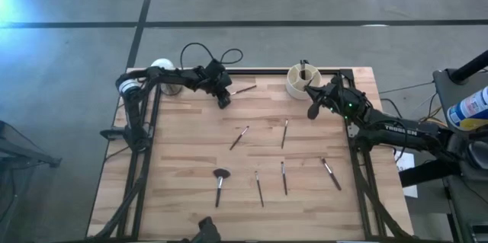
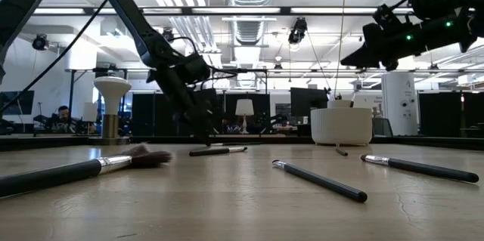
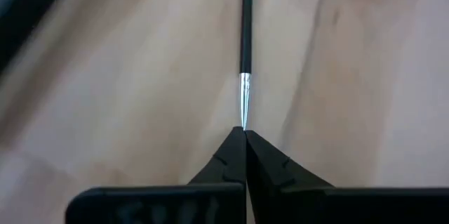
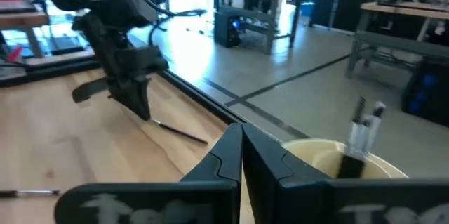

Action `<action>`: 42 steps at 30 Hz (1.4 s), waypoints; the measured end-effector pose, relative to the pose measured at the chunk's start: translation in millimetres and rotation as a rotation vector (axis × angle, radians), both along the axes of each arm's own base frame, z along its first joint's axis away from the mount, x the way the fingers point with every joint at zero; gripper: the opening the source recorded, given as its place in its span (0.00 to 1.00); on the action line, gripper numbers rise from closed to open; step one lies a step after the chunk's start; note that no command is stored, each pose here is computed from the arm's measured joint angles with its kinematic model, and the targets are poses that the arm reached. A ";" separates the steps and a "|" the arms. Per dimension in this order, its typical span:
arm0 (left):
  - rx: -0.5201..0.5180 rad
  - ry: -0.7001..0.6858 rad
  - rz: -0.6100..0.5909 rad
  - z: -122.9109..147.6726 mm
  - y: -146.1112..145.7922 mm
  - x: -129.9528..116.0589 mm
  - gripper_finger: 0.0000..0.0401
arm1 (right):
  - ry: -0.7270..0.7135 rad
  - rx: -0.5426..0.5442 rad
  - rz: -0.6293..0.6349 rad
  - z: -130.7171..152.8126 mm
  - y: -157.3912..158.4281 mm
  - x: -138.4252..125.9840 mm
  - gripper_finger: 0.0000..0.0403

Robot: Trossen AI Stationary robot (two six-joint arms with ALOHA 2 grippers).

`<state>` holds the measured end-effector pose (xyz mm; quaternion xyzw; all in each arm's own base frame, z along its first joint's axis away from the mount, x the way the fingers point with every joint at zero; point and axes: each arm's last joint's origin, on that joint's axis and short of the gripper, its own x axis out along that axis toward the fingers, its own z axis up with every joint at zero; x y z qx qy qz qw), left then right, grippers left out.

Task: Put items in baskets/containers
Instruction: Put the black eyeshadow brush into the white pen organizer

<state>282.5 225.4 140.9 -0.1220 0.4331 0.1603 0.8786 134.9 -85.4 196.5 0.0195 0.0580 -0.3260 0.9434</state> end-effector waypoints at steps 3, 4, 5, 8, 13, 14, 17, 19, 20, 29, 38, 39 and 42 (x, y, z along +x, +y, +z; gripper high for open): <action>-0.056 -0.029 0.027 10.6 -4.6 -3.2 0.00 | 0.045 0.015 0.037 3.1 2.4 7.4 0.02; -0.070 -0.051 0.033 15.9 -5.5 -3.5 0.00 | 0.055 0.017 0.052 4.4 3.3 10.7 0.02; -0.090 -0.065 0.043 20.8 -6.9 -4.7 0.00 | 0.062 0.019 0.068 5.8 4.3 14.5 0.02; -0.143 -0.098 0.068 31.4 -12.1 -6.0 0.00 | 0.094 0.031 0.112 7.6 6.5 27.3 0.02; -0.195 -0.170 0.079 49.5 -23.5 -2.7 0.00 | 0.147 0.069 0.159 9.0 6.5 53.7 0.03; -0.206 -0.177 0.079 51.4 -26.1 -1.5 0.00 | 0.166 0.077 0.168 8.0 6.2 59.4 0.04; -0.220 -0.194 0.072 56.3 -34.1 2.7 0.00 | 0.217 0.095 0.188 4.5 4.3 77.7 0.07; -0.230 -0.202 0.066 57.3 -38.8 6.1 0.00 | 0.252 0.109 0.199 0.5 2.6 90.3 0.11; -0.235 -0.200 0.061 57.2 -41.6 7.8 0.00 | 0.273 0.113 0.207 -2.2 1.9 96.3 0.12; -0.232 -0.231 -0.004 59.7 -61.3 23.3 0.00 | 0.433 0.155 0.229 -33.1 -13.1 146.4 0.28; -0.227 -0.249 -0.024 61.1 -68.1 28.7 0.00 | 0.489 0.153 0.335 -48.9 -24.1 187.7 0.41; -0.227 -0.249 -0.024 61.1 -68.2 28.8 0.00 | 0.490 0.147 0.341 -49.3 -25.6 192.1 0.42; -0.226 -0.250 -0.026 61.3 -68.7 29.1 0.00 | 0.497 0.128 0.364 -50.3 -29.9 203.3 0.42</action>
